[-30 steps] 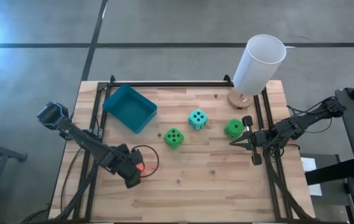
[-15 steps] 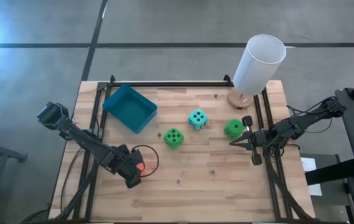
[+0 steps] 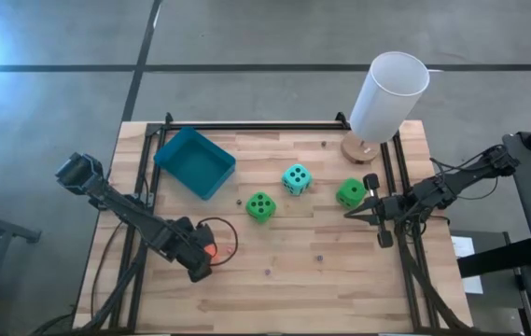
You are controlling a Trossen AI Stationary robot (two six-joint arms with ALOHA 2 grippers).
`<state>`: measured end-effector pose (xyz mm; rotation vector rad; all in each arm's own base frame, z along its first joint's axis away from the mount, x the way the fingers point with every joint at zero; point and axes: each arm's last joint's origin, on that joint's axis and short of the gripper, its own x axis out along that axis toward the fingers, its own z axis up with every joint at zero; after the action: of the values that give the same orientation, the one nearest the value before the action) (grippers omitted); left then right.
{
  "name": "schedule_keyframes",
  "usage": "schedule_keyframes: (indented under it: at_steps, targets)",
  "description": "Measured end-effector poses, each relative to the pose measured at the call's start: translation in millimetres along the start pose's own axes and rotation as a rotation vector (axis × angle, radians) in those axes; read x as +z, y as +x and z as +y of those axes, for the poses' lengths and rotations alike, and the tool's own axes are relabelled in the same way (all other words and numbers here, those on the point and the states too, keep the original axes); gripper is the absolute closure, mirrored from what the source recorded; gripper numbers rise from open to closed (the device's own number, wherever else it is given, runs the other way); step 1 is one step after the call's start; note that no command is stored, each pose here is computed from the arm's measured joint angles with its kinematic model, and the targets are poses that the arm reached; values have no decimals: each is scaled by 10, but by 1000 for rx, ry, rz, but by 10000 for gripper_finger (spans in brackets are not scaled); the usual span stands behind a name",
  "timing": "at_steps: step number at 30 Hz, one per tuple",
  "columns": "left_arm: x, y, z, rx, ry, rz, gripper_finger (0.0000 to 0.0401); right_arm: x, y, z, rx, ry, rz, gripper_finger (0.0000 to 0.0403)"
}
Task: Pick & Place Dice
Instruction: Put the big orange dice into the blue bin
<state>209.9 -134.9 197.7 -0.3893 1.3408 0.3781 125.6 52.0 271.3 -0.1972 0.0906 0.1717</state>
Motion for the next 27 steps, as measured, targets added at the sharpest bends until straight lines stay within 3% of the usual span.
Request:
schedule_keyframes:
  at_steps: [11,27]
  targets:
    - [0,1,0,1,0,0,43,0,0,0,0,0,0,394]
    - [5,-33,4,15,-36,9,65,0,0,0,0,0,0,394]
